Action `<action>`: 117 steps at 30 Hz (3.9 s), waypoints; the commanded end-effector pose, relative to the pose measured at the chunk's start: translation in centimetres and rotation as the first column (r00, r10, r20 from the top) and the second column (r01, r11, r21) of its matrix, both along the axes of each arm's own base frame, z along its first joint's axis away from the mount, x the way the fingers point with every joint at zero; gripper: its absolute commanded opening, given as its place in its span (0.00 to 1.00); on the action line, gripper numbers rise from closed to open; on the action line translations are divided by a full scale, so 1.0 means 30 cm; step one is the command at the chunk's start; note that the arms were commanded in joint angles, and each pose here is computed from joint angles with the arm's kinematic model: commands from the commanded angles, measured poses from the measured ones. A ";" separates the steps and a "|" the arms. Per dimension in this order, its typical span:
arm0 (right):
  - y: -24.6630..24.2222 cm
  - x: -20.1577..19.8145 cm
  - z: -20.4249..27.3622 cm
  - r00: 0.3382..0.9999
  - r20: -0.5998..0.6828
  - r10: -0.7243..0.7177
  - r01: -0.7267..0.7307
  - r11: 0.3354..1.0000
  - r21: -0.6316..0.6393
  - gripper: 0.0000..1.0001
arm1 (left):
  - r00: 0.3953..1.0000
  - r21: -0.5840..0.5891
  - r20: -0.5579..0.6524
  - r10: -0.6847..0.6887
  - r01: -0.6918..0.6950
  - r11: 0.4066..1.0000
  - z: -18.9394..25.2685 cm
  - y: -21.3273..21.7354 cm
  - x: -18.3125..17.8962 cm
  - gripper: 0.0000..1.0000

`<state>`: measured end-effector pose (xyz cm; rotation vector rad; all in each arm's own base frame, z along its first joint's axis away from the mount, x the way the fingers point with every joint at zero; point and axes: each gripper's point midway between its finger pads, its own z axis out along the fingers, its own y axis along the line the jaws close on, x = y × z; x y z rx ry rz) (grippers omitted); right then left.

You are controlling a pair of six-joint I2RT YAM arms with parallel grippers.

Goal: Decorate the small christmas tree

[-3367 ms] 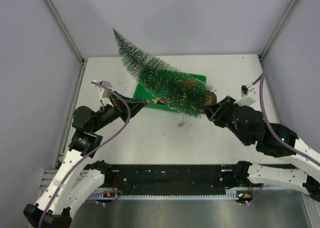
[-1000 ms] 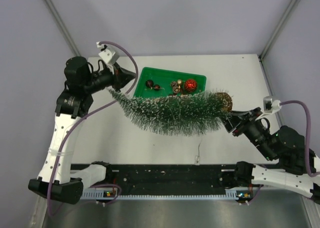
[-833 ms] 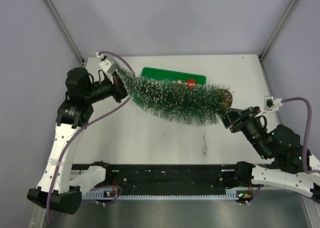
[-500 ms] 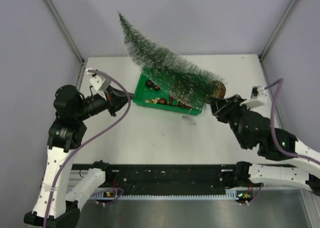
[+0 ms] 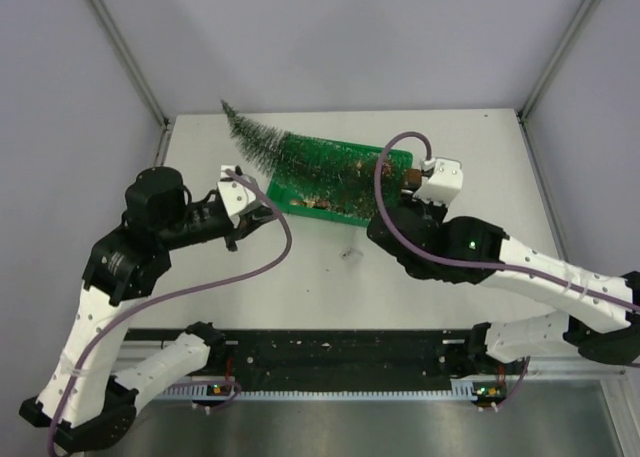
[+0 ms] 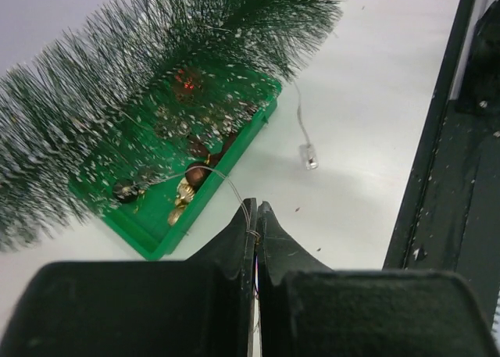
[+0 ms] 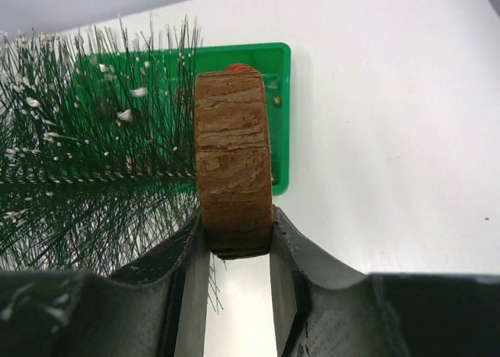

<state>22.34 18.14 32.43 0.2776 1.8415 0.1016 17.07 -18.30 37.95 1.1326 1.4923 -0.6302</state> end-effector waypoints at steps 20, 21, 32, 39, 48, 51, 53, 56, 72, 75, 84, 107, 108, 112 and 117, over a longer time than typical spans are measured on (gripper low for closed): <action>0.068 -0.175 0.009 0.852 0.104 0.513 -0.511 0.858 -0.045 0.00 | 0.844 0.451 0.456 -0.284 0.057 0.891 -0.040 0.054 0.066 0.00; 0.055 -0.178 0.017 0.850 0.115 0.514 -0.513 0.858 -0.037 0.00 | 0.847 0.439 0.452 -0.278 0.060 0.896 -0.042 0.049 0.066 0.00; -0.075 -0.187 -0.003 0.891 0.153 0.428 -0.443 0.893 0.084 0.00 | 0.961 0.227 0.213 -0.176 0.127 0.966 0.020 -0.016 0.019 0.03; -0.138 -0.187 0.011 0.903 0.169 0.394 -0.413 0.906 0.094 0.00 | 0.955 0.084 -0.024 -0.295 0.296 0.952 0.086 -0.053 -0.097 0.09; -0.205 -0.192 0.039 0.910 0.193 0.366 -0.393 0.911 0.122 0.00 | 0.917 0.032 -0.106 -0.384 0.389 0.921 0.092 -0.061 -0.157 0.31; -0.224 -0.195 0.042 0.909 0.202 0.365 -0.393 0.911 0.125 0.00 | 0.921 0.017 -0.085 -0.381 0.383 0.923 0.110 -0.063 -0.158 0.40; -0.239 -0.198 0.046 0.908 0.208 0.364 -0.394 0.910 0.131 0.00 | 0.937 0.017 -0.059 -0.346 0.347 0.938 0.127 -0.061 -0.129 0.55; -0.252 -0.202 0.043 0.909 0.205 0.362 -0.393 0.909 0.140 0.00 | 0.980 -0.030 0.029 -0.197 0.198 0.980 0.197 -0.048 -0.021 0.58; -0.177 -0.226 0.006 0.886 0.125 0.446 -0.459 0.881 0.112 0.00 | 0.884 -0.295 0.370 0.284 -0.178 0.939 0.598 0.121 0.112 0.99; -0.166 -0.232 0.002 0.881 0.099 0.462 -0.471 0.877 0.099 0.00 | 0.887 -0.294 0.394 0.241 -0.127 0.947 0.642 0.104 0.082 0.99; -0.121 -0.255 0.069 0.858 0.073 0.508 -0.514 0.847 0.135 0.00 | 0.915 -0.312 0.346 0.206 -0.094 0.945 0.686 0.088 0.050 0.99; 0.011 0.046 0.141 0.954 -0.044 0.296 -0.251 0.872 0.419 0.00 | 0.966 -0.403 0.244 0.083 0.023 0.915 0.607 0.041 -0.058 0.99; 0.031 0.070 0.133 0.947 -0.034 0.321 -0.271 0.848 0.455 0.00 | 0.974 -0.373 0.219 0.055 0.032 0.927 0.566 0.033 -0.064 0.99; 0.117 0.139 0.090 0.885 -0.020 0.464 -0.373 0.736 0.565 0.00 | 0.986 -0.314 0.162 0.043 0.010 0.949 0.449 0.036 -0.066 0.99; 0.190 0.112 0.045 0.765 0.028 0.644 -0.505 0.572 0.647 0.00 | 0.995 -0.233 0.060 0.074 -0.058 0.971 0.258 0.054 -0.047 0.98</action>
